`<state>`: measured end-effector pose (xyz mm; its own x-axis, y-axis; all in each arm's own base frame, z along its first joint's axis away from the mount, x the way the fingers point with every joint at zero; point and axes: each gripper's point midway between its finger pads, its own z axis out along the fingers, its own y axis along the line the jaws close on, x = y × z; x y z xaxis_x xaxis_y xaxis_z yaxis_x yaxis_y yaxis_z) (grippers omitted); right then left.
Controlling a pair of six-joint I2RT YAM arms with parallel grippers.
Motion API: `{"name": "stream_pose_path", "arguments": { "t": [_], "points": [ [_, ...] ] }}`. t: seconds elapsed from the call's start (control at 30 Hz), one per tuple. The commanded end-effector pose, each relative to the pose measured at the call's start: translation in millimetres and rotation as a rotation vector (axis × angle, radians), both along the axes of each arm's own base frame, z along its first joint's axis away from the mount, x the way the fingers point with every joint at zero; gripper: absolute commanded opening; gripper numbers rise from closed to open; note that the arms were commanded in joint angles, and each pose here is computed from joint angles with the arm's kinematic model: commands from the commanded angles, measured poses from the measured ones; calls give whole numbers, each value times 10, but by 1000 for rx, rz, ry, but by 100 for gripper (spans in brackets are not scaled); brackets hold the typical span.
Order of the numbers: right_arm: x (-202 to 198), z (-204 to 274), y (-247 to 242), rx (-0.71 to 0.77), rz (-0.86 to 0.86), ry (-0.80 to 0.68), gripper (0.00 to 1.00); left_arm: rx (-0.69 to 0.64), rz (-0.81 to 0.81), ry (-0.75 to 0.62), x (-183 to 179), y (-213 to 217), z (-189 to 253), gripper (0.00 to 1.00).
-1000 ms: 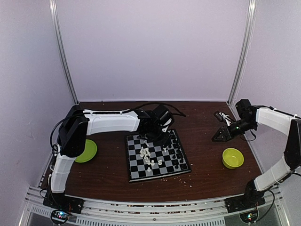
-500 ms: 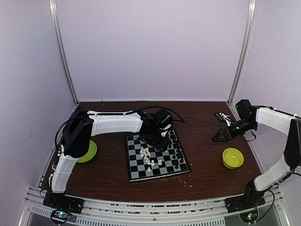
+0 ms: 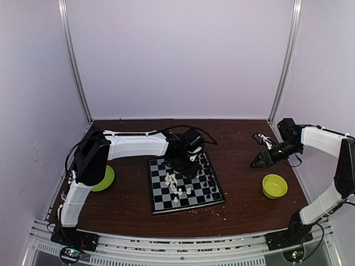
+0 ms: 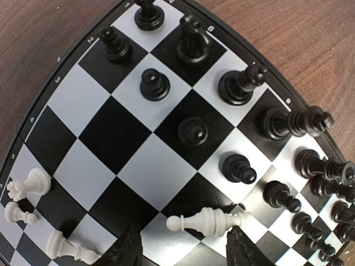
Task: Set up the chess pieces on the board
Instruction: Pick up the chess pile from the chessboard.
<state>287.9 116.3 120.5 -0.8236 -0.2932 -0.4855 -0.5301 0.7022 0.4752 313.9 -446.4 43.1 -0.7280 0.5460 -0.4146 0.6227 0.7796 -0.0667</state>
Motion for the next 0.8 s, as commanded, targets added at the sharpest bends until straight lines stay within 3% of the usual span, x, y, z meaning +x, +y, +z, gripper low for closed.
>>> {"name": "stream_pose_path", "arguments": {
  "t": [0.0,0.2,0.4,0.77],
  "points": [
    [19,40,2,19,6,-5,35,-44,22,-54,109,-50,292,53],
    [10,34,2,19,9,-3,35,-80,129,-28,218,92,393,52],
    [11,36,0,19,9,-1,35,-159,179,9,223,-35,432,53],
    [6,27,-13,19,8,4,35,-148,197,40,238,-87,226,52]
  ]
}}
